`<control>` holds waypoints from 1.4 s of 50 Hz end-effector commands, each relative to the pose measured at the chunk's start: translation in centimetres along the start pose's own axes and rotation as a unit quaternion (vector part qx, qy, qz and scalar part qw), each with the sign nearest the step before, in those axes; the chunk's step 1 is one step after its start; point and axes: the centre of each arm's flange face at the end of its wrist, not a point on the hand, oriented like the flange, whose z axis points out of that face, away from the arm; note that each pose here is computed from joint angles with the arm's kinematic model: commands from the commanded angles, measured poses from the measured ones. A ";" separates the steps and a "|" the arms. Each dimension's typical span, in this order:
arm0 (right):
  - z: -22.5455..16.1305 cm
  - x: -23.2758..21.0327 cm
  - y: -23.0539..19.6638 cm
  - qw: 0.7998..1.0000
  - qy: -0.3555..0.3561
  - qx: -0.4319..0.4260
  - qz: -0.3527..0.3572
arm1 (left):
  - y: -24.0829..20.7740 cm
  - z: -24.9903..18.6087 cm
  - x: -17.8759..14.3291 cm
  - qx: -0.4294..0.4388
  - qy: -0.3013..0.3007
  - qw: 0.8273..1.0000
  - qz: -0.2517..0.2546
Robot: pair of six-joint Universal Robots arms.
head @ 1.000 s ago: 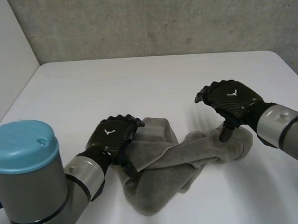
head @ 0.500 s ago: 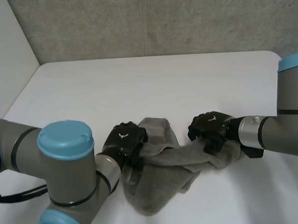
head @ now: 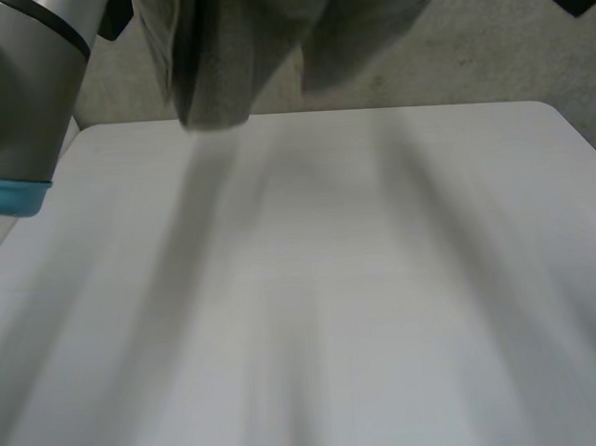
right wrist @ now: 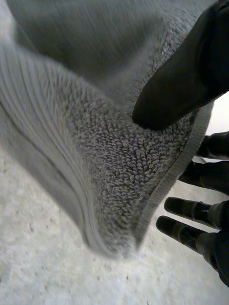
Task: Fold the towel.
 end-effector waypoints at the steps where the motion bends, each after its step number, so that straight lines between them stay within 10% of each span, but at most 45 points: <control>1: -4.6 -2.7 5.0 0.991 -0.075 -0.107 0.000 | 5.8 -4.4 0.6 -0.092 0.034 0.995 -0.007; 21: -18.5 -8.7 18.0 0.903 -0.152 -0.401 0.005 | 23.0 -19.7 3.1 -0.401 0.106 0.907 0.071; 42: -17.4 -6.9 17.3 0.899 -0.056 -0.428 0.074 | 22.9 -18.8 1.9 -0.382 0.041 0.919 0.087; 57: -16.4 -5.5 18.9 0.897 -0.014 -0.438 0.059 | 19.9 -22.1 0.7 -0.463 0.077 0.882 0.039; 70: -16.8 -5.8 18.8 0.893 -0.013 -0.445 0.065 | 23.8 -21.3 -0.2 -0.456 0.075 0.886 0.044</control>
